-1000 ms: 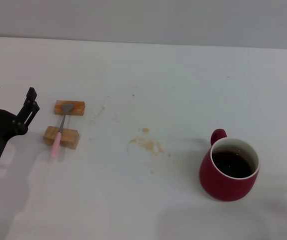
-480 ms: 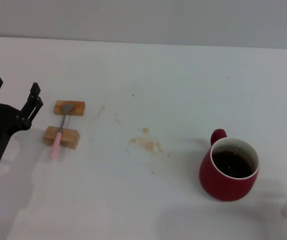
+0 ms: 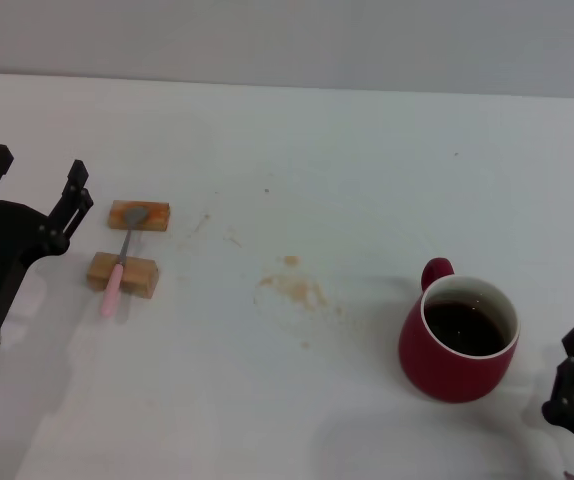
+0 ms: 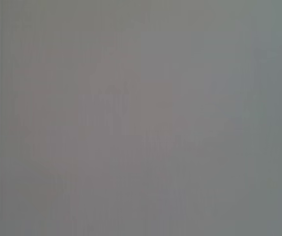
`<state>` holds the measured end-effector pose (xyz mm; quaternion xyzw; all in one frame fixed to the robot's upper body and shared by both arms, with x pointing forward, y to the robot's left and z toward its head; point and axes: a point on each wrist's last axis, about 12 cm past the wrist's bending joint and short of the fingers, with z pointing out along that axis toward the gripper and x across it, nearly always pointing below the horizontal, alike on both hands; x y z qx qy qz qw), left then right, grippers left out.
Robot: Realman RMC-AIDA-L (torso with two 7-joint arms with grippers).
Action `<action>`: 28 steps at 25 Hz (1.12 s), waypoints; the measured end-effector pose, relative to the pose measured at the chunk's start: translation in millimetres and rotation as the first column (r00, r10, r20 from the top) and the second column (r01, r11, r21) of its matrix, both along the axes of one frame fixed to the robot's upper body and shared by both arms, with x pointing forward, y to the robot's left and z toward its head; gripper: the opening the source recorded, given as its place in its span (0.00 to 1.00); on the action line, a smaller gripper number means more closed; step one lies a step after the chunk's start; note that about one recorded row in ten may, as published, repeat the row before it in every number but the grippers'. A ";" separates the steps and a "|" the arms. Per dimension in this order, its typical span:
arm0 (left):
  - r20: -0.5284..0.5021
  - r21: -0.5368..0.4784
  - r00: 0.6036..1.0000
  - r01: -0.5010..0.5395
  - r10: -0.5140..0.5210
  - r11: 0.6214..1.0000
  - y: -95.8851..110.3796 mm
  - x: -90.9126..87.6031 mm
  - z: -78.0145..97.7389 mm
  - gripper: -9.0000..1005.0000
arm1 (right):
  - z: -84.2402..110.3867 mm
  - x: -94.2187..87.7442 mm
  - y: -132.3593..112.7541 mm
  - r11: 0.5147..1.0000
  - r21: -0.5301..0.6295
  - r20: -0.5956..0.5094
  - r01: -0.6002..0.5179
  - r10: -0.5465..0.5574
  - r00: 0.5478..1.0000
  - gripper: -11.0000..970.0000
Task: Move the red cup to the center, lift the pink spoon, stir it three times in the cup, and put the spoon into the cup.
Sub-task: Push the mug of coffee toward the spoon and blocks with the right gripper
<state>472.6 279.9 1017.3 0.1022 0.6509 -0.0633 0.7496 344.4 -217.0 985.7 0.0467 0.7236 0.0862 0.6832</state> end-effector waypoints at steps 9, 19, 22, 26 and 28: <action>0.003 -0.005 1.000 -0.002 0.002 1.000 0.0 -2.1 -0.1 0.83 | 0.7 8.2 8.7 0.998 0.010 -0.002 -0.058 0.058 0.998 0.01; 0.012 -0.008 1.000 0.004 -0.004 1.000 -1.8 -0.1 1.7 0.83 | 1.3 13.5 12.1 0.997 0.015 -0.002 -0.077 0.077 0.997 0.01; 0.013 -0.008 1.000 0.005 -0.005 1.000 -2.1 0.1 1.9 0.83 | 0.9 14.0 12.5 0.997 0.015 -0.005 -0.080 0.080 0.997 0.01; 0.013 -0.009 1.000 0.006 -0.005 1.000 -2.2 0.0 2.0 0.83 | -1.6 14.4 13.2 0.996 0.014 -0.027 -0.090 0.090 0.996 0.01; 0.013 -0.009 1.000 0.005 -0.005 1.000 -2.2 -0.1 2.0 0.83 | -2.5 14.5 13.3 0.996 0.014 -0.035 -0.092 0.093 0.995 0.01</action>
